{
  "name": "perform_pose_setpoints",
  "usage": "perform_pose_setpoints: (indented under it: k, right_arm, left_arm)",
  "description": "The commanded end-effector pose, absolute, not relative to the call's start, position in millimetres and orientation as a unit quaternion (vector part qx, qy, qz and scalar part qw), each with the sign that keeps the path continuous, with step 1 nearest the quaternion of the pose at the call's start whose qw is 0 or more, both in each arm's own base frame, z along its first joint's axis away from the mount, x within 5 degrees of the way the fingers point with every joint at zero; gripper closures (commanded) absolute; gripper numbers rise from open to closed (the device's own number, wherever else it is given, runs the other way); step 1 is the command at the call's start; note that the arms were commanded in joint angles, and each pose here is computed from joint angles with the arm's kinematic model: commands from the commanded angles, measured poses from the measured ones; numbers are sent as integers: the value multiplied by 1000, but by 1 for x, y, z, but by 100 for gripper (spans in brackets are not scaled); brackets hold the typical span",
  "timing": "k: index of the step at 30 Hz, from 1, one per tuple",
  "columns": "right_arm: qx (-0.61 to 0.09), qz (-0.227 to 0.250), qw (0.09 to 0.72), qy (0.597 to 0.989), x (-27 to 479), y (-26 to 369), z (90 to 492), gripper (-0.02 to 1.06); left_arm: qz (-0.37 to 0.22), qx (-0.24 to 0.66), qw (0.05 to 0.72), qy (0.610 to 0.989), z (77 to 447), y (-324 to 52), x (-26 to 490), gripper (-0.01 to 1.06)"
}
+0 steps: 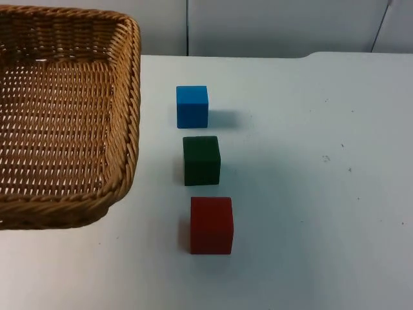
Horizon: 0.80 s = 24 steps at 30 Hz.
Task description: Pick up the basket with the left hand and place the blue cube into the basket with the right hand.
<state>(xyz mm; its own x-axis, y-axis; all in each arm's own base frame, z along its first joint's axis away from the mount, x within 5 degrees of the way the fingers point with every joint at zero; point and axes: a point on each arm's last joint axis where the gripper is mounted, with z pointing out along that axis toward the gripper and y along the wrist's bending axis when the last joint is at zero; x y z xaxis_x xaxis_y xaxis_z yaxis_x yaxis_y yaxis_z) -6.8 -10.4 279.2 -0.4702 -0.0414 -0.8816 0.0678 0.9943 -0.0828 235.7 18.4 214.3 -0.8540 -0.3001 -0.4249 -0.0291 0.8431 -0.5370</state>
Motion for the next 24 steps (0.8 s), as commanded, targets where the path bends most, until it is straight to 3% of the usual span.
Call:
perform_pose_setpoints:
  k: [1,24]
  right_arm:
    - [10,-56,520,853,-7,-10,279,0]
    - [10,-56,519,853,-6,-10,278,0]
  left_arm:
    - [-281,-95,261,919,218,16,235,105]
    - [-278,-86,276,916,219,17,237,105]
